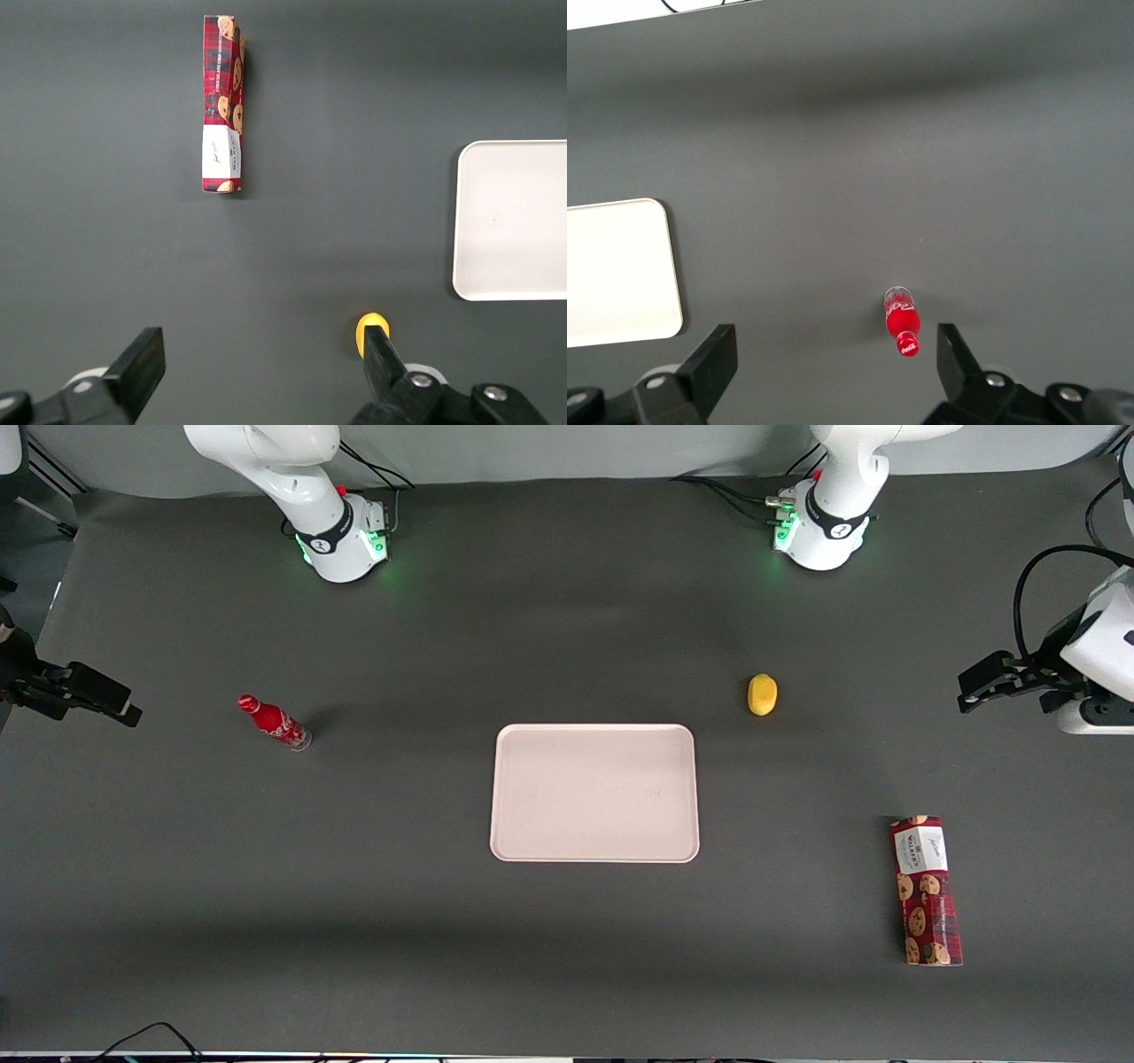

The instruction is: Place red cookie box on tray

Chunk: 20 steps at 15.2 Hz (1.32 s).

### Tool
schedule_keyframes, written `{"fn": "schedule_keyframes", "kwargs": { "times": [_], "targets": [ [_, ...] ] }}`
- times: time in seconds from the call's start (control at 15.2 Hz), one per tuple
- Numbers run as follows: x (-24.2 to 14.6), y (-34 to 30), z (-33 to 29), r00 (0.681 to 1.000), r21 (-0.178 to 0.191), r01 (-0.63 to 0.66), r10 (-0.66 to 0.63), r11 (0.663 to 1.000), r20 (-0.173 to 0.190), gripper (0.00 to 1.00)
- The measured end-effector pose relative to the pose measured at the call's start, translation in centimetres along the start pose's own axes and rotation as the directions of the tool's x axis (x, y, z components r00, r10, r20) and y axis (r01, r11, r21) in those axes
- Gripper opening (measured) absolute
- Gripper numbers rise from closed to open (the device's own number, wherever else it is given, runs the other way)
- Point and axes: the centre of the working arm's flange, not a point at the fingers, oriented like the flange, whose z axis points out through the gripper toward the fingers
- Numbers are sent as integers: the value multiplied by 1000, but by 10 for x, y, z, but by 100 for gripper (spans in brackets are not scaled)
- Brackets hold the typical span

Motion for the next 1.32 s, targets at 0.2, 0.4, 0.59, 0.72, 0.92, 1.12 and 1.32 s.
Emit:
{"fn": "schedule_keyframes", "kwargs": {
  "times": [0.2,0.4,0.59,0.72,0.92,1.12,1.32],
  "targets": [
    [1,0,0,1000,0,0,0,1000,-1,100],
    [3,0,-1,1000,-1,0,0,1000,-5,100],
    [4,0,-3,1000,-1,0,0,1000,-8,100],
    [4,0,-3,1000,-1,0,0,1000,-9,100],
    [5,-9,-2,1000,4,10,-10,1000,-6,100],
    [12,-26,8,1000,21,-16,16,1000,-10,100],
    [27,-44,26,999,24,-35,36,999,-32,100]
  ]
}}
